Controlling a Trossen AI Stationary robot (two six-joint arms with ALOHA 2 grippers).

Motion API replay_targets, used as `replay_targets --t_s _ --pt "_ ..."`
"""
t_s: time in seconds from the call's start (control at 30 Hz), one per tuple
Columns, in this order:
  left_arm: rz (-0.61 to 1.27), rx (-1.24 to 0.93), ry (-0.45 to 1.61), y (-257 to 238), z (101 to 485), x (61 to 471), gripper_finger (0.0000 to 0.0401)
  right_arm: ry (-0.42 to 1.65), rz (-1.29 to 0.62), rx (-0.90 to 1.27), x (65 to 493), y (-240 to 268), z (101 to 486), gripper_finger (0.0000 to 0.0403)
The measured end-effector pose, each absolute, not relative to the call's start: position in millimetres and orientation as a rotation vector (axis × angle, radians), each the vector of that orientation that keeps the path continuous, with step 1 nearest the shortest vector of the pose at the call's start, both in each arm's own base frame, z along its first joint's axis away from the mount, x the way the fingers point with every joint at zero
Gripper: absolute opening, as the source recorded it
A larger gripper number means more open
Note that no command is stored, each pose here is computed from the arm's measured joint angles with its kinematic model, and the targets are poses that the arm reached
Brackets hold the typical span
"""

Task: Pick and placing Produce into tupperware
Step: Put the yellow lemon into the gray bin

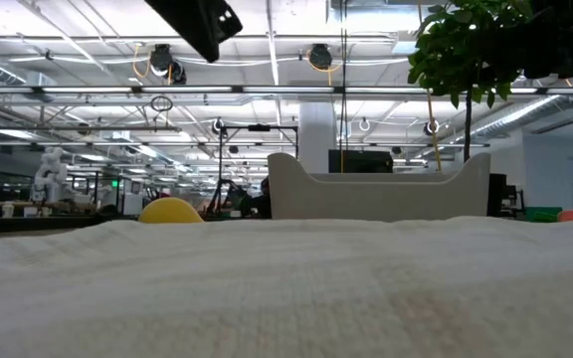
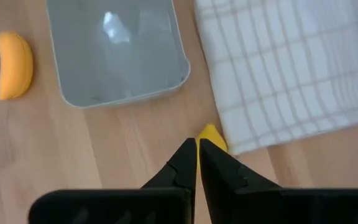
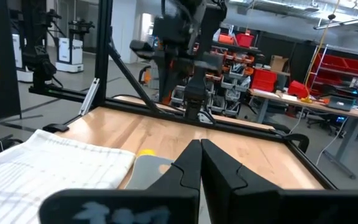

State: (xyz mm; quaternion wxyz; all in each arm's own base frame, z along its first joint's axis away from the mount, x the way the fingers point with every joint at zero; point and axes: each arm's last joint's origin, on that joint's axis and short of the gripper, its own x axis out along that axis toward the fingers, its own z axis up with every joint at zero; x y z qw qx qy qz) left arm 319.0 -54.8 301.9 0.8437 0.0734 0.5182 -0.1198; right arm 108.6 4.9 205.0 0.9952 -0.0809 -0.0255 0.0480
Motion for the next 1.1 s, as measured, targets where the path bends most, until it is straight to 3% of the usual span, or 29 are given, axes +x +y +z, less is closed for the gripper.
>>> replay_targets --t_s 0.4,1.1 --pt "-0.199 0.095 1.264 -57 271 330 0.0024 -0.049 0.097 -0.155 109 5 205 0.0" --pt "-0.217 0.124 1.219 -58 272 333 0.0025 -0.039 0.097 -0.151 110 5 204 0.0"
